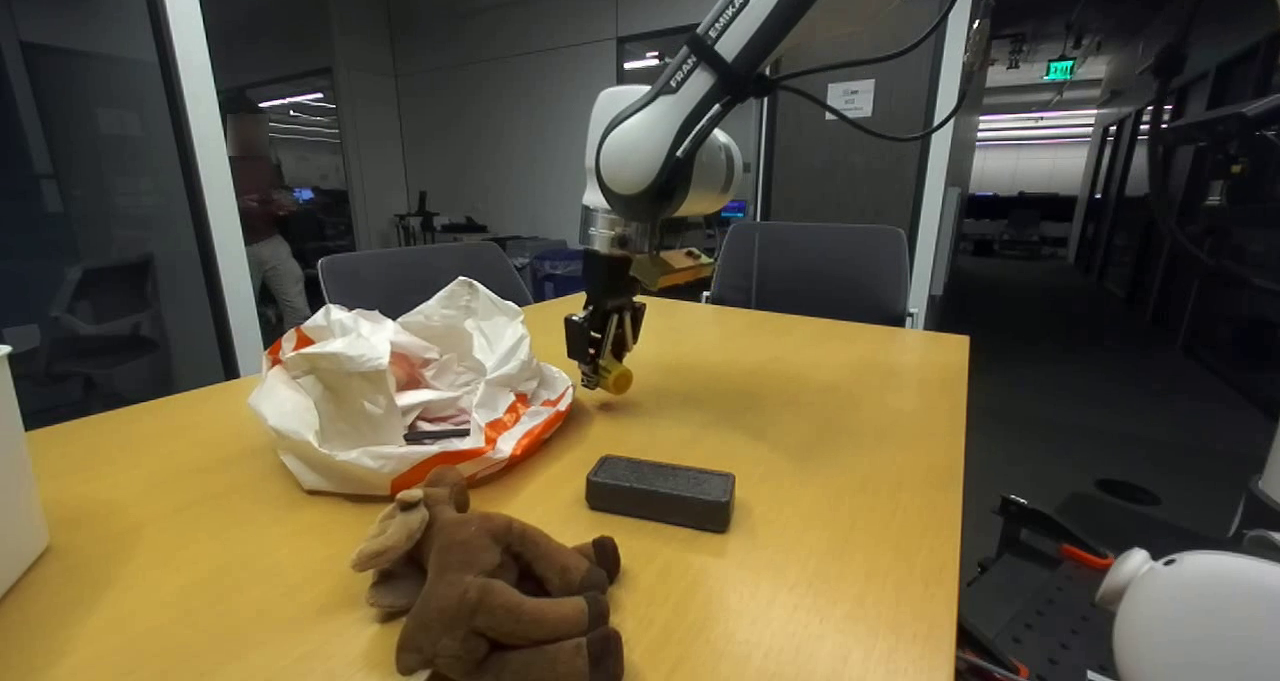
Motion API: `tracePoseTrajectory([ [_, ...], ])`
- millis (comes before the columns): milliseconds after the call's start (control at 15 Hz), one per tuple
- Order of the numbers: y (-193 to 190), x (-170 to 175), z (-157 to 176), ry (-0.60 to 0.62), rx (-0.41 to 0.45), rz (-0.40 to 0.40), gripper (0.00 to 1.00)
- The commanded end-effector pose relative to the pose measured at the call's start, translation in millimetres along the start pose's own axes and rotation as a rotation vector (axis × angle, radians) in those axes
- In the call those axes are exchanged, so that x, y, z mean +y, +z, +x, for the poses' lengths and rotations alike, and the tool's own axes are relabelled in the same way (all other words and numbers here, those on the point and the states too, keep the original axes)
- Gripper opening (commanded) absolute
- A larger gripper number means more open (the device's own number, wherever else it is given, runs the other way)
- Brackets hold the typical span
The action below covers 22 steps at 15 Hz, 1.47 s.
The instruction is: Put the yellow container, the duster and the moose toy in the plastic, then pull up the plastic
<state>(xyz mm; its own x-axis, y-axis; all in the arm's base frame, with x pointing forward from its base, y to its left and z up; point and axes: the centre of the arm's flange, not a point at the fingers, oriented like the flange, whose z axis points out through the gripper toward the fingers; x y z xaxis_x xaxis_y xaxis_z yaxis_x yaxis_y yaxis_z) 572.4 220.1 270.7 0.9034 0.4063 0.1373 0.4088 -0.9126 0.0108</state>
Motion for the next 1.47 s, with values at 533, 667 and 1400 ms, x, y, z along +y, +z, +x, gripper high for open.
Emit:
tracePoseTrajectory([
  [533,-79.7,-184.7,44.9,-0.462,0.086,-0.174,0.27],
  [667,-81.0,-182.2,67.5,-0.538,0.116,-0.222,0.27],
  [1400,-86.1,-177.5,109.2,-0.621,0.175,-0.011,0.77],
])
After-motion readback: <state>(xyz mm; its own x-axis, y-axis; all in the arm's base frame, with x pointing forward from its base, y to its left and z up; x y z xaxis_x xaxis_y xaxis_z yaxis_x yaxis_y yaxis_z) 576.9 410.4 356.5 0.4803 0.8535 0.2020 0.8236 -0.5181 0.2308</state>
